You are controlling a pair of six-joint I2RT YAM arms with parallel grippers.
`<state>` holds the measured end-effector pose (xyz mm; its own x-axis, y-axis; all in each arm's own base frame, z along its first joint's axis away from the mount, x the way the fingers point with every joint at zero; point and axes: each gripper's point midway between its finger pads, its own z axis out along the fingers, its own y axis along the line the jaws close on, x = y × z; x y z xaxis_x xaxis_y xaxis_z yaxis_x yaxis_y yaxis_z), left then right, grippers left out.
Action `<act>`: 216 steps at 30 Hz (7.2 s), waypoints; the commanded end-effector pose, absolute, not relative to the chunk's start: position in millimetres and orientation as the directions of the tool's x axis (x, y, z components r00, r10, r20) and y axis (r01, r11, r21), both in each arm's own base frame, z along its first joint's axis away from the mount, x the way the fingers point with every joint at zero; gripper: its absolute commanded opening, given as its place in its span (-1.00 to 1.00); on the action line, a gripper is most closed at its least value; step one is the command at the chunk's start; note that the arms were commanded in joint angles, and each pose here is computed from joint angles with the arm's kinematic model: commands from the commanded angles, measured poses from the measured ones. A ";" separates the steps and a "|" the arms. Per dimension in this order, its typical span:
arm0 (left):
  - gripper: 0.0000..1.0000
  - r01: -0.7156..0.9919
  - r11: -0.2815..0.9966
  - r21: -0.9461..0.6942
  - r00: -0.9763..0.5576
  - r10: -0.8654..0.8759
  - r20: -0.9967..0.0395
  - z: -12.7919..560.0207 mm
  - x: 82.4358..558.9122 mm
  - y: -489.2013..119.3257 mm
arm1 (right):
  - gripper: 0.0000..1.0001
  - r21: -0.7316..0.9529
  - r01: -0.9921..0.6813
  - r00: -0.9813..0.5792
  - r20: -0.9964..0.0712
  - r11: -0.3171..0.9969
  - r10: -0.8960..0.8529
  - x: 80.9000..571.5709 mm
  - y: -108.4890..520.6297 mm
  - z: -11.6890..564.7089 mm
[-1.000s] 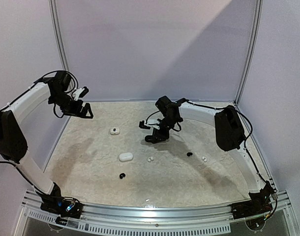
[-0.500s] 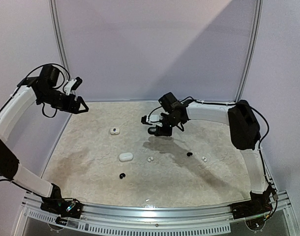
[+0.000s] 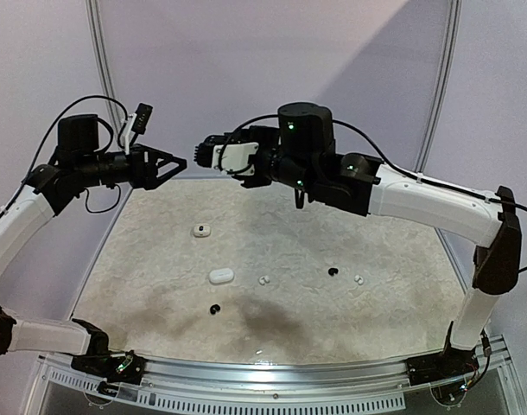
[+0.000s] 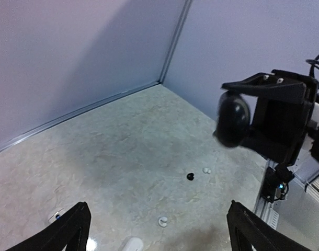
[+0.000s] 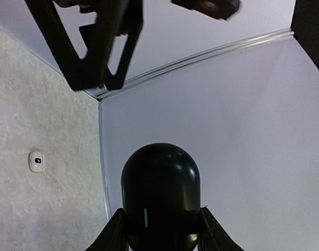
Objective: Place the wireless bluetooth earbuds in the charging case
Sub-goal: Pass from the right arm to the left, then pass from the left arm to the right, then pass from the right arm to the left
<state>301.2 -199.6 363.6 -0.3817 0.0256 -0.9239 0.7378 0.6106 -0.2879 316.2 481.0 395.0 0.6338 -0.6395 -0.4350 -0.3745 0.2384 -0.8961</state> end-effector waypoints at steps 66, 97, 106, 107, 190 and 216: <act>-1.00 0.975 0.152 0.162 0.128 0.216 -0.968 383.8 181.5 -262.0 | 0.32 0.030 -0.997 -0.046 -0.966 0.066 -0.254 186.7 498.9 395.4; 0.15 0.989 0.145 0.027 0.041 -0.094 -0.995 405.7 169.2 -266.7 | -1.00 -0.057 -0.998 0.060 -0.985 -0.019 -0.159 159.8 482.4 438.8; 0.10 0.997 0.044 0.069 0.073 -0.110 -0.991 408.2 158.9 -272.1 | -1.00 -0.033 -0.996 0.013 -0.975 0.088 -0.221 175.4 483.7 432.7; 0.10 0.997 0.039 0.067 0.071 -0.110 -0.991 408.6 158.2 -272.1 | -1.00 -0.036 -0.995 0.012 -0.973 0.098 -0.230 176.5 483.3 431.5; -0.89 0.997 0.063 0.041 0.045 -0.061 -0.997 398.6 172.2 -278.3 | -1.00 -0.114 -0.992 0.091 -0.953 0.061 -0.291 174.2 489.3 416.1; -1.00 0.942 0.056 0.330 0.323 0.100 -0.941 363.5 170.1 -273.9 | 0.01 -0.118 -0.981 0.070 -0.955 0.155 -0.287 203.7 501.6 412.5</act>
<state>177.1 -276.1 377.3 0.2522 0.0365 -0.9670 0.9629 0.0898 0.2545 187.9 500.8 396.5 0.0687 -0.3275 -0.9423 -0.9885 0.1049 -0.1085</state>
